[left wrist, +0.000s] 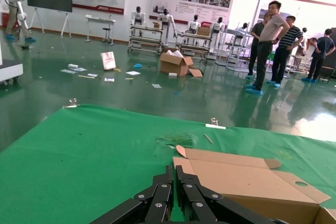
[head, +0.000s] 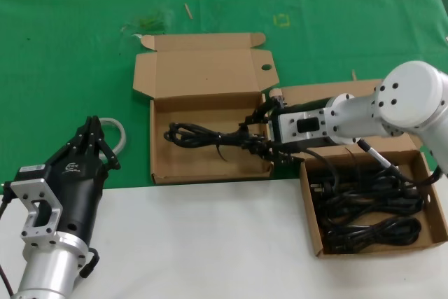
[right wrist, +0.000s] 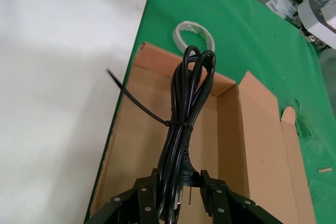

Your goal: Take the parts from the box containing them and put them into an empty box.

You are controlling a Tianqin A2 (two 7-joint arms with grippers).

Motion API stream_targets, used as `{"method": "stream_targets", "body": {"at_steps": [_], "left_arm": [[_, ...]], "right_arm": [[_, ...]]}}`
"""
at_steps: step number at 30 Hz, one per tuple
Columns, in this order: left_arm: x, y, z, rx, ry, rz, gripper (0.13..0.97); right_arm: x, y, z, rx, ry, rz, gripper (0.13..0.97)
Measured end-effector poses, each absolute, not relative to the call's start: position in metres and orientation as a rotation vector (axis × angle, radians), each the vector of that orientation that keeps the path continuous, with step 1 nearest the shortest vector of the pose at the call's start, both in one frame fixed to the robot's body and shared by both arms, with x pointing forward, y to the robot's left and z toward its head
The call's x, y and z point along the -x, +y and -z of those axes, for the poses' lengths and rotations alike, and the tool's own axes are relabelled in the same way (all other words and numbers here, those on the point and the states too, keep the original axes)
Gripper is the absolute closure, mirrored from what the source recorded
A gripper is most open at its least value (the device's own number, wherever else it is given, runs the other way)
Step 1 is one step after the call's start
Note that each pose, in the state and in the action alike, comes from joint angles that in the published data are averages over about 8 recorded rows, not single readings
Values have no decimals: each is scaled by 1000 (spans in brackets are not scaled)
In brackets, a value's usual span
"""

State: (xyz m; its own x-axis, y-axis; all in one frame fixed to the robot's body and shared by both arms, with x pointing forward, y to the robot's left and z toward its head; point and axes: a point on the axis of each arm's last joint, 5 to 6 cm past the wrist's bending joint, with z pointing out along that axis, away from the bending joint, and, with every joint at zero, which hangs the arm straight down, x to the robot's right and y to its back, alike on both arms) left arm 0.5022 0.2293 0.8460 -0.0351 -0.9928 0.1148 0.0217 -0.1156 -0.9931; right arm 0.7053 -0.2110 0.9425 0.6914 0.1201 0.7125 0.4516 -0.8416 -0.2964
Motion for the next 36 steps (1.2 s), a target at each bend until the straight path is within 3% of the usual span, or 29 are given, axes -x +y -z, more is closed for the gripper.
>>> {"method": "stream_targets", "body": {"at_steps": [21, 30, 36], "left_arm": [[-502, 229, -846, 1260, 1160, 1330, 941], [-502, 229, -846, 1260, 1160, 1330, 941], [-502, 229, -846, 1260, 1160, 1330, 941]], "right_arm": [[-713, -205, -918, 2479, -476, 1009, 793], [-717, -202, -919, 2474, -468, 1030, 767], [-719, -201, -921, 2467, -465, 1043, 699]]}}
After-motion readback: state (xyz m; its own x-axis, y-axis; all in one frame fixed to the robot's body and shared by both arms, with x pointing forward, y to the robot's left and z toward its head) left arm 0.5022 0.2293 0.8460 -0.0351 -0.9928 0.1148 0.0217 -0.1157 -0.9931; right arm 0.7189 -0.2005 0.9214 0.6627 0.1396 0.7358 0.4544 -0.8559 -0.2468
